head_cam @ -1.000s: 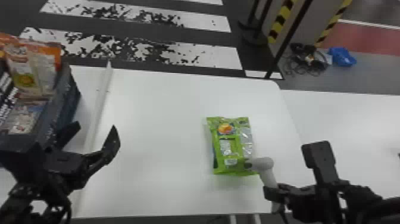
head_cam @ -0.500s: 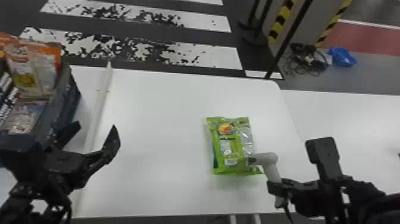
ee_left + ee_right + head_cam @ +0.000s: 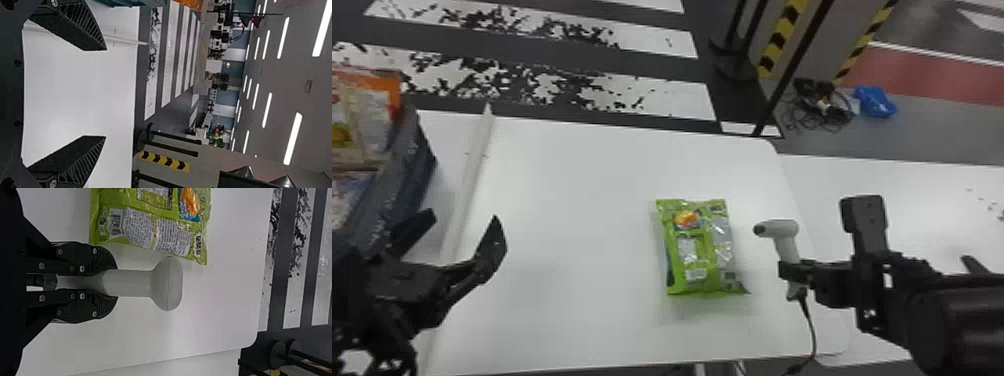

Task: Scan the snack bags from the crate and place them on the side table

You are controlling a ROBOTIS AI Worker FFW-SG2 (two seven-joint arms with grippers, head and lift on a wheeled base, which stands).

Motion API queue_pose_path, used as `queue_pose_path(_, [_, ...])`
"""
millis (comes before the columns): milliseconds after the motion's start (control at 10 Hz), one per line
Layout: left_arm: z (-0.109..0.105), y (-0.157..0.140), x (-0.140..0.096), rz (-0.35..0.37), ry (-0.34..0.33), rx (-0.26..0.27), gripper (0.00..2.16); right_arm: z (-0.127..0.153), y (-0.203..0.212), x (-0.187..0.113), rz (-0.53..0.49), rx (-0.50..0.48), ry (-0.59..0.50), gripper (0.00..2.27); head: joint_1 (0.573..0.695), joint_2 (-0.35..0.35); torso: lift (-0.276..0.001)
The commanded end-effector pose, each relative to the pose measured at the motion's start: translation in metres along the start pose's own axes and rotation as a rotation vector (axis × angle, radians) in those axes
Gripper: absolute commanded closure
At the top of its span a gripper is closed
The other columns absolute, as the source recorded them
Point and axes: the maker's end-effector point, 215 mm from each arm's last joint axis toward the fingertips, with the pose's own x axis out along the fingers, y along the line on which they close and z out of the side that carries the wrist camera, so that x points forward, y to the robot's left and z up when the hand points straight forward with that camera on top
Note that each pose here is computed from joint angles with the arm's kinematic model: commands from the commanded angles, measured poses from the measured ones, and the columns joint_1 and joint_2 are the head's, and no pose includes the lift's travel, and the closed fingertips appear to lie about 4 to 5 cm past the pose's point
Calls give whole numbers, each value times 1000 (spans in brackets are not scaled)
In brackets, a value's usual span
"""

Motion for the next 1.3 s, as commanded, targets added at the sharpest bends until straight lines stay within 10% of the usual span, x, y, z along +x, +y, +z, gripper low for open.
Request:
queue_pose_path(0, [-2, 0, 0, 1, 3, 0, 66, 9, -13, 15, -11, -1, -5, 2253, 695, -263, -81])
queue_pose_path(1200, [1, -3, -4, -2, -1, -1, 66, 6, -41, 97, -39, -31, -11, 2229, 695, -298, -81])
